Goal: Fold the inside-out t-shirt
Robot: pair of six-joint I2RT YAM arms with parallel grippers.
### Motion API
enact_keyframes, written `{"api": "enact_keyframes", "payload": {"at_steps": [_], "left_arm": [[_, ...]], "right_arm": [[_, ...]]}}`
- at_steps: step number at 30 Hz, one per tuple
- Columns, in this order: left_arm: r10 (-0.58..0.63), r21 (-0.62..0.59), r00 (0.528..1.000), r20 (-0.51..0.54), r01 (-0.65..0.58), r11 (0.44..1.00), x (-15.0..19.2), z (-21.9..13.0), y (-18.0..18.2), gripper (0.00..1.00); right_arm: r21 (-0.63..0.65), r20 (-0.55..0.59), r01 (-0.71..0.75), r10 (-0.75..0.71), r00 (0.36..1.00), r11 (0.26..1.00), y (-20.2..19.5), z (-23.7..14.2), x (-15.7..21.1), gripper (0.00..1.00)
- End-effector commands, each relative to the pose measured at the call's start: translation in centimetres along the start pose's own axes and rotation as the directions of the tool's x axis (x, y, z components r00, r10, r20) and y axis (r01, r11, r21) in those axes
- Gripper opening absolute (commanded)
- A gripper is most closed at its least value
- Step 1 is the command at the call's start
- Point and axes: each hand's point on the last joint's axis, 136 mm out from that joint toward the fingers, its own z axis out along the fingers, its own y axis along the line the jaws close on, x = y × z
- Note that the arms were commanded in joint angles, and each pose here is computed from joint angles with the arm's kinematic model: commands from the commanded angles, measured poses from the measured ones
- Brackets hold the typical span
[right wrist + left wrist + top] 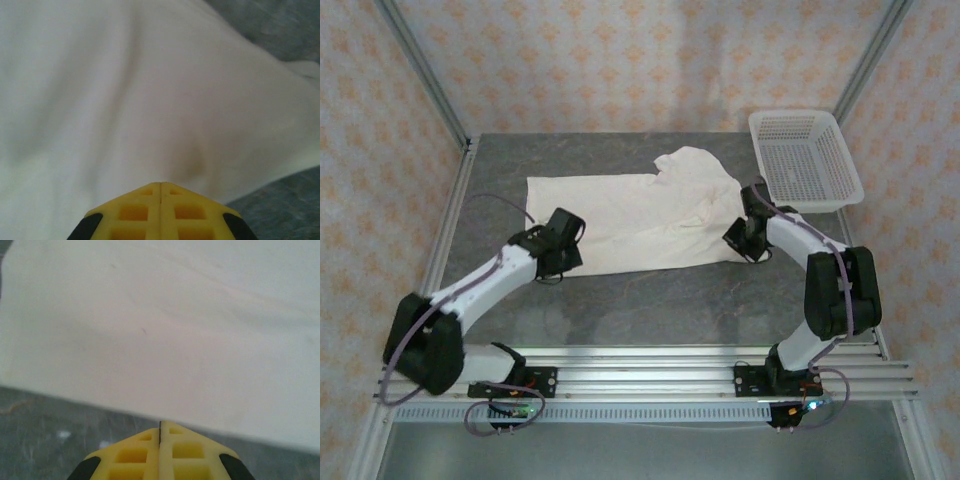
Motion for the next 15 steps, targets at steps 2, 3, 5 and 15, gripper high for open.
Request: {"api": "enact_keyframes", "payload": {"at_steps": [2,3,5,15], "left_arm": [[-0.101,-0.035,0.992,0.077,0.104,0.994,-3.9,2.8,0.1,0.0],[-0.109,-0.04,0.993,0.055,0.111,0.993,-3.8,3.7,0.2,0.0],[-0.128,-0.056,0.992,0.01,0.128,0.99,-3.1,5.6,0.7,0.0],[-0.194,-0.118,0.977,-0.092,0.183,0.976,1.6,6.5,5.9,0.0]], "right_arm": [[0.146,0.096,0.057,-0.071,0.993,0.988,-2.6,0.9,-2.5,0.0],[0.158,0.083,0.071,-0.085,0.993,0.985,-2.8,1.1,-2.5,0.0],[0.143,0.032,0.085,-0.091,0.995,0.986,-2.7,2.0,-1.6,0.0],[0.238,-0.071,0.125,-0.111,0.991,0.963,-7.0,1.7,2.6,0.0]]}}
